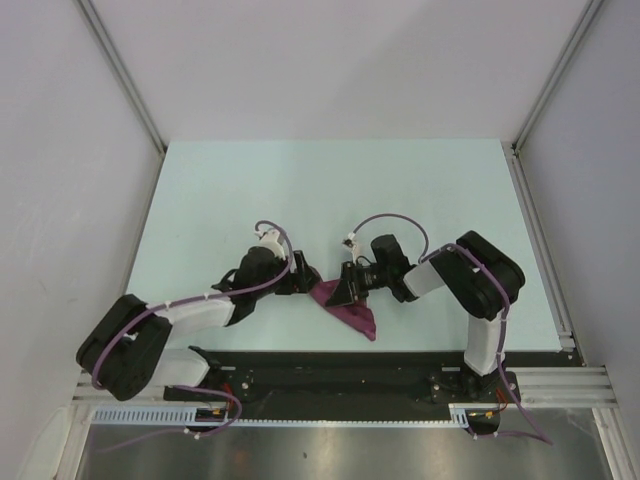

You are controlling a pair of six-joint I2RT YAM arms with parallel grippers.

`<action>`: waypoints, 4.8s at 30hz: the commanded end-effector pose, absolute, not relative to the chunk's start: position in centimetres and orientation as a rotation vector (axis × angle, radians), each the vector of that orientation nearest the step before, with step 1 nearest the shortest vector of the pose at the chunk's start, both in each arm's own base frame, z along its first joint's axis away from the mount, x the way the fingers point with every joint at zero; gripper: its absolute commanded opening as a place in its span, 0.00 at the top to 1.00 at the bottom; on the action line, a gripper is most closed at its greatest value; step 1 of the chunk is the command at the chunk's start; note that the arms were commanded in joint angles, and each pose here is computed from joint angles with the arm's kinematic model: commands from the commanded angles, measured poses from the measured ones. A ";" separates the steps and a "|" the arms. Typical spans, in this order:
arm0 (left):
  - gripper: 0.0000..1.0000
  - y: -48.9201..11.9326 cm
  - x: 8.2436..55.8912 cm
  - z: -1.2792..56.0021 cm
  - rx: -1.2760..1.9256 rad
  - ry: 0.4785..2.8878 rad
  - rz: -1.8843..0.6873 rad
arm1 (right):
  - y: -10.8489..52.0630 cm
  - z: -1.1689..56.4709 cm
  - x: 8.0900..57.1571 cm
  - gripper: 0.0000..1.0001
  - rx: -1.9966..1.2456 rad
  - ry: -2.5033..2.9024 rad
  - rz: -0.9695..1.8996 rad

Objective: Fold the napkin, place the utensils inside, and roll it up
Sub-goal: Roll the napkin with the utensil

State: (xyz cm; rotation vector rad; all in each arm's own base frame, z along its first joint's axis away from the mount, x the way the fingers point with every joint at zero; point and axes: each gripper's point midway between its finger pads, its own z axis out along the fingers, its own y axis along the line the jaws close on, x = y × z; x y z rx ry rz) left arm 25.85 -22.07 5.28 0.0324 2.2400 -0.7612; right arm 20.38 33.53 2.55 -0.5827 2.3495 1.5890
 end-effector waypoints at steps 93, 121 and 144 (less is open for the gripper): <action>1.00 -26.0 27.3 1.9 0.163 2.483 -0.804 | 32.1 6.0 23.7 0.32 -1.139 2.030 0.229; 0.30 -22.1 29.3 6.9 0.048 2.338 -0.718 | 31.8 -0.5 16.0 0.88 -0.993 2.510 1.009; 0.30 -23.3 26.6 3.8 0.007 2.325 -0.917 | 31.6 -1.8 18.5 0.89 -0.736 2.582 1.523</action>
